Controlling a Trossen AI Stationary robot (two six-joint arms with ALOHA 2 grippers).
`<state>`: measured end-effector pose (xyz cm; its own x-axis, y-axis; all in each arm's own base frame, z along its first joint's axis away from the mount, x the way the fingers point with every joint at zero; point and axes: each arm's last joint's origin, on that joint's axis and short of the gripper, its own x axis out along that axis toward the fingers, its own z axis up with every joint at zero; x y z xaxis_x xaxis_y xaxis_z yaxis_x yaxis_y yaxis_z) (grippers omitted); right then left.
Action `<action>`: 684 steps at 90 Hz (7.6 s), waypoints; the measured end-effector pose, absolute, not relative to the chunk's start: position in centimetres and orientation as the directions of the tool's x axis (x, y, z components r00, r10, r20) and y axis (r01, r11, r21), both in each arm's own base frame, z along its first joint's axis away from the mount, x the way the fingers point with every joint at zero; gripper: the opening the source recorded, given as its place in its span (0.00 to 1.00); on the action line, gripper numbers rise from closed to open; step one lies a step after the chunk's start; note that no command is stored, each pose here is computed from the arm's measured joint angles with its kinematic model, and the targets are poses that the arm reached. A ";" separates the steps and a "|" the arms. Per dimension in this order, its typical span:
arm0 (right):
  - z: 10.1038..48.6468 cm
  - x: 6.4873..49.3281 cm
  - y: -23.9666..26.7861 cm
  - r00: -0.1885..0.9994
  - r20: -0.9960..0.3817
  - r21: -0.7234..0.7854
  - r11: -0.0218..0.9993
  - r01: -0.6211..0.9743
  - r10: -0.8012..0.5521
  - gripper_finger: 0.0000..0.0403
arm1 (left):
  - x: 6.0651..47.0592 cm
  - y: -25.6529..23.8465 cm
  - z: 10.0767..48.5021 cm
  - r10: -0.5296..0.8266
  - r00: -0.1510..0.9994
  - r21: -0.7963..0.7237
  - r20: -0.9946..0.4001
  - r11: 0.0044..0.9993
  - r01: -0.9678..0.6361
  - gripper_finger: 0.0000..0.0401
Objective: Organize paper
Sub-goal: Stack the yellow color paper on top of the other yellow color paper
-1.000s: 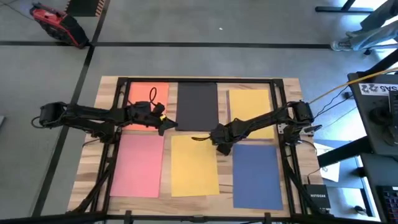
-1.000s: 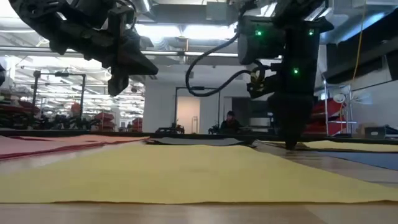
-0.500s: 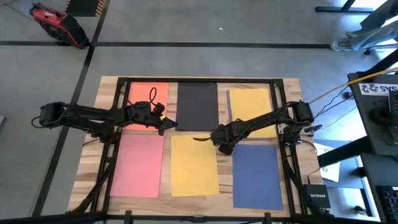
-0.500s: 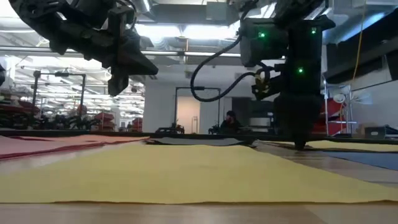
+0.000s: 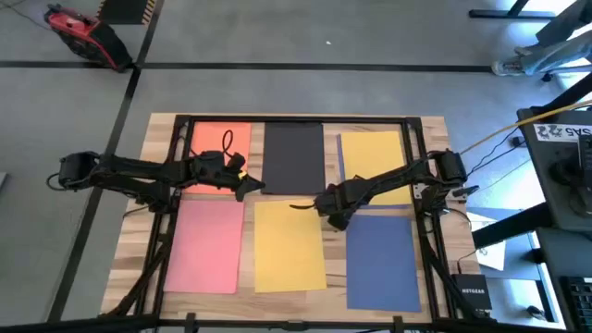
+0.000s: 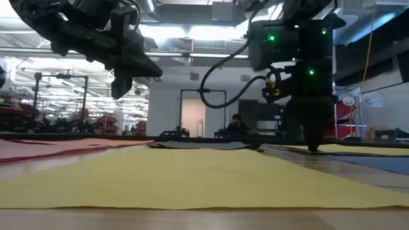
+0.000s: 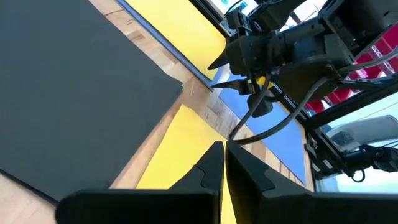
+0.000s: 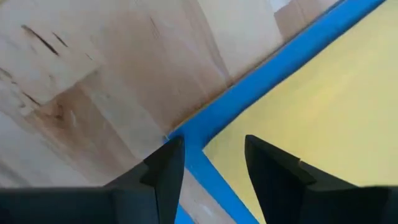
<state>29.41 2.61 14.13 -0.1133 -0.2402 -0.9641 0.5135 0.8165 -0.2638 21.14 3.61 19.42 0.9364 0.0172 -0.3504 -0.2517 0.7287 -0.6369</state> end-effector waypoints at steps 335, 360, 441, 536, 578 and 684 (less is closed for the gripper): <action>23.1 40.8 11.7 0.718 -0.600 0.551 0.833 0.052 0.352 0.00 | 19.2 7.1 24.2 0.092 0.995 -0.829 0.024 0.559 -0.032 0.00; 20.0 43.5 13.4 0.682 -0.571 0.585 0.810 -0.053 0.457 0.00 | 19.1 7.3 23.9 0.073 0.997 -0.839 -0.006 0.543 -0.044 0.00; 18.4 47.7 15.3 0.498 -0.589 0.598 0.758 -0.261 0.636 0.04 | 18.9 7.7 23.4 0.033 0.998 -0.815 -0.054 0.576 -0.063 0.00; 23.3 39.5 8.5 0.200 -0.929 0.327 0.944 0.041 0.313 0.00 | 17.9 -1.2 17.3 -0.314 0.685 -0.592 -0.657 0.778 -0.212 0.00; 18.7 33.7 4.5 0.217 -0.950 0.272 0.936 0.222 0.225 0.00 | 18.8 -1.8 15.6 -0.110 0.574 -0.367 -0.811 0.860 -0.354 0.00; 13.6 30.7 1.0 0.268 -0.960 0.198 0.876 0.441 0.082 0.00 | 23.5 -1.7 14.7 -0.003 0.281 -0.118 -0.960 0.912 -0.393 0.00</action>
